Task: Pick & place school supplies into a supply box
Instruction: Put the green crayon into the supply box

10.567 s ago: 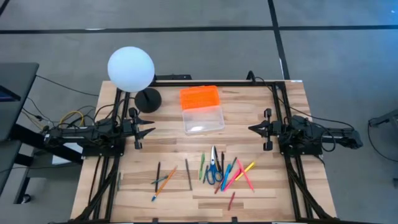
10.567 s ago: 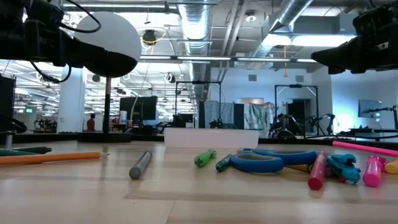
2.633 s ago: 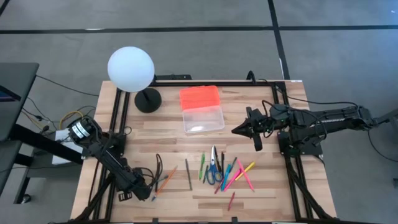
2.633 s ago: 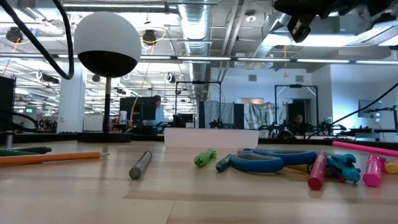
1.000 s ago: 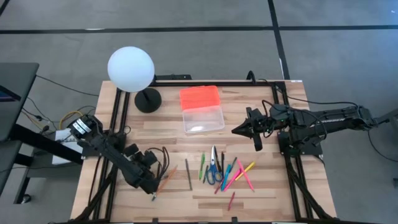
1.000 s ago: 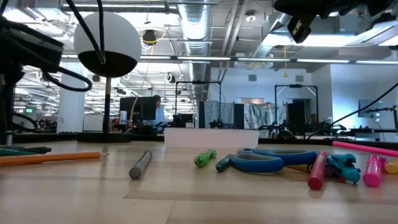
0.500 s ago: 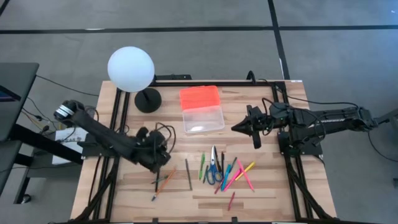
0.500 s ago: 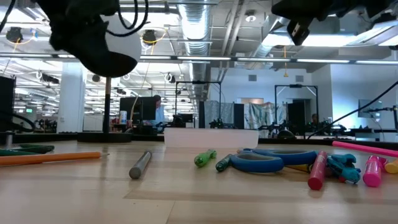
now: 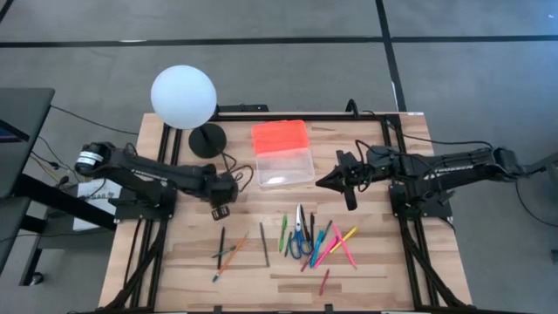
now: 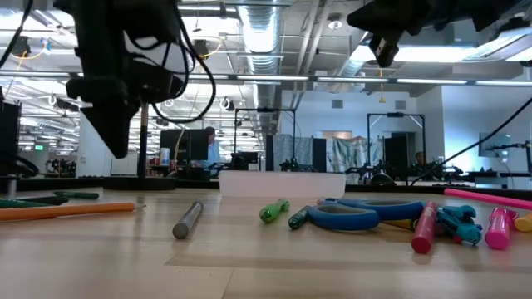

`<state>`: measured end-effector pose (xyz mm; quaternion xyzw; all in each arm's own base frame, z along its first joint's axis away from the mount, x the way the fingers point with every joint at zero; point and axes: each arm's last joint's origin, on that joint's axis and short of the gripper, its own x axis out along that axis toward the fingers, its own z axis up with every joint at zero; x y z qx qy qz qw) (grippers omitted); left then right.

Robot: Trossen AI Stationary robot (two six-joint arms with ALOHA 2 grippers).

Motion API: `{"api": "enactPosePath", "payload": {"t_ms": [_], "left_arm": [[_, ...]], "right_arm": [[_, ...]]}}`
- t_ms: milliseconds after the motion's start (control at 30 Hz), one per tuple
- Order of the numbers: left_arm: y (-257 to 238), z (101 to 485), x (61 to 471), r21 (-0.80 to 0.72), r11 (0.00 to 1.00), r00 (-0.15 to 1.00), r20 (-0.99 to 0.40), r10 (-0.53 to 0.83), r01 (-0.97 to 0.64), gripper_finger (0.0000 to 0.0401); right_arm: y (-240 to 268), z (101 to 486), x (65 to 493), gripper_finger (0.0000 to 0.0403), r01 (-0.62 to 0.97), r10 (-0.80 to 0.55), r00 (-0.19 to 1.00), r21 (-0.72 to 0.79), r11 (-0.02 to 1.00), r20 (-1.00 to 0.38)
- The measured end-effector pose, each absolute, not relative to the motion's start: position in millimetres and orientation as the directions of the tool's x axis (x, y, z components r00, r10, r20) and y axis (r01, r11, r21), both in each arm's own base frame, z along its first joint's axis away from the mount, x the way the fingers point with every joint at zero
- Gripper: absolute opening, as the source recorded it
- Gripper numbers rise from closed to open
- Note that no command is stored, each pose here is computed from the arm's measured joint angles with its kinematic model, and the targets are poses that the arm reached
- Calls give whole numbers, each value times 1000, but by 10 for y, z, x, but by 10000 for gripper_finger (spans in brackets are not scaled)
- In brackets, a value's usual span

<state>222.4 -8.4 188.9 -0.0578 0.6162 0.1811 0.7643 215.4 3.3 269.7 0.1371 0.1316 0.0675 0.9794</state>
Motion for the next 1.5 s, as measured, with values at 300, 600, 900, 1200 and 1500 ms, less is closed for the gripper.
{"api": "enactPosePath", "payload": {"t_ms": [300, 600, 900, 1200, 1500], "left_arm": [[207, 1665, 2307, 92, 995, 98, -990, 97, -49, 119], [285, 1413, 2385, 59, 995, 9, -998, 58, 86, 119], [288, 1450, 2375, 52, 996, -7, -999, 52, 72, 119], [284, 1735, 2309, 69, 997, 6, -998, 70, -27, 119], [262, 1590, 2101, 76, 990, -147, -987, 58, -118, 119]], "right_arm": [[40, 2650, 2202, 0, -87, 184, 949, 349, 933, -255], [71, 2663, 2190, 0, -87, 188, 950, 367, 926, -249], [176, 2625, 2194, 0, -122, 231, 933, 361, 924, -277], [194, 2608, 2188, 0, -123, 238, 926, 359, 925, -294], [195, 2606, 2187, 0, -132, 238, 925, 338, 932, -296]]}}
